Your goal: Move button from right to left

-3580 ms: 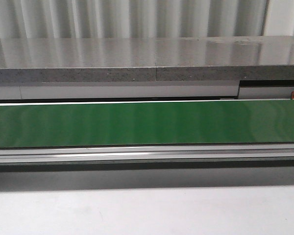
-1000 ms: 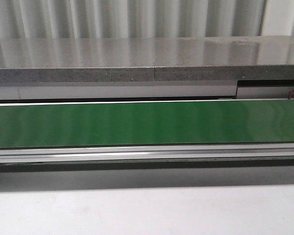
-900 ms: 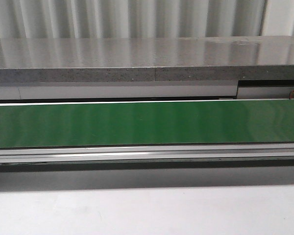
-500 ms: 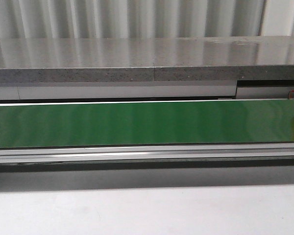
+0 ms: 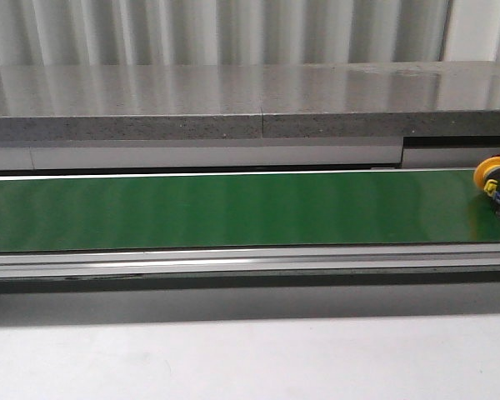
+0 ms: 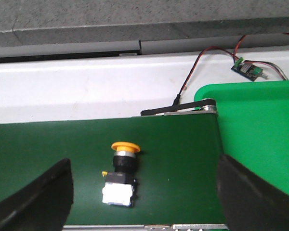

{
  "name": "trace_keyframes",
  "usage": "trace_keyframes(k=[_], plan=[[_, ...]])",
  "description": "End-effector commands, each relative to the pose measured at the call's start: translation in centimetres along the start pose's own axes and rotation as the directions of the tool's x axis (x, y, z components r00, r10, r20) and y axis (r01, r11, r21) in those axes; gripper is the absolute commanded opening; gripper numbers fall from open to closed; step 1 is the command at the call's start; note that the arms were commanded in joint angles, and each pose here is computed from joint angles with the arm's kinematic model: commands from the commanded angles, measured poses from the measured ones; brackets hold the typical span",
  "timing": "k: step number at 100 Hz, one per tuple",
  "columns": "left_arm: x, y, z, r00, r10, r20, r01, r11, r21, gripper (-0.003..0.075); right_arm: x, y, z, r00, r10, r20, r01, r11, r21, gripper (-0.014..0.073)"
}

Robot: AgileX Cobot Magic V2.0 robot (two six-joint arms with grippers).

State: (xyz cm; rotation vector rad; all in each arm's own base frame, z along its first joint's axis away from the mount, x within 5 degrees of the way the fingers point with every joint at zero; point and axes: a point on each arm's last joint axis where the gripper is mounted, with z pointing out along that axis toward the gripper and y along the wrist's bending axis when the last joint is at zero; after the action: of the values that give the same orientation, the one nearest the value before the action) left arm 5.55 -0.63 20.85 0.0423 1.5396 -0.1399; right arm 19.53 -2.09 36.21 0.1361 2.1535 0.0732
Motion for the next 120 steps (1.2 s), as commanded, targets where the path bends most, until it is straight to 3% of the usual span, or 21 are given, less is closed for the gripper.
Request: trace_keyframes(k=[1, 13, 24, 60, 79, 120], plan=[[0.0, -0.1, -0.2, 0.996, -0.002, 0.085, 0.001, 1.0, 0.021, -0.002, -0.4, 0.6, -1.2, 0.994, -0.017, 0.112, 0.019, 1.0, -0.016, 0.0601], [0.0, -0.1, -0.2, 0.996, -0.002, 0.085, 0.001, 1.0, 0.021, -0.002, 1.2, 1.1, -1.8, 0.992, -0.029, 0.126, 0.034, 0.999, -0.036, 0.0597], [0.0, -0.1, -0.2, 0.996, -0.002, 0.085, 0.001, 1.0, 0.021, -0.002, 2.7, 1.0, -2.4, 0.99, -0.03, 0.14, 0.035, 0.999, -0.034, 0.054], [0.0, -0.1, -0.2, 0.996, -0.002, 0.085, 0.001, 1.0, 0.021, -0.002, 6.4, 1.1, -5.9, 0.972, -0.039, 0.232, 0.049, 0.998, -0.037, 0.0109], [0.0, -0.1, -0.2, 0.996, -0.002, 0.085, 0.001, 1.0, 0.021, -0.002, 7.9, 1.2, -6.9, 0.965, -0.043, 0.257, 0.055, 0.998, -0.039, -0.0043], [0.0, -0.1, -0.2, 0.996, -0.002, 0.085, 0.001, 1.0, 0.021, -0.002, 8.5, 1.2, -7.2, 0.964, -0.044, 0.263, 0.057, 0.998, -0.041, -0.0067]])
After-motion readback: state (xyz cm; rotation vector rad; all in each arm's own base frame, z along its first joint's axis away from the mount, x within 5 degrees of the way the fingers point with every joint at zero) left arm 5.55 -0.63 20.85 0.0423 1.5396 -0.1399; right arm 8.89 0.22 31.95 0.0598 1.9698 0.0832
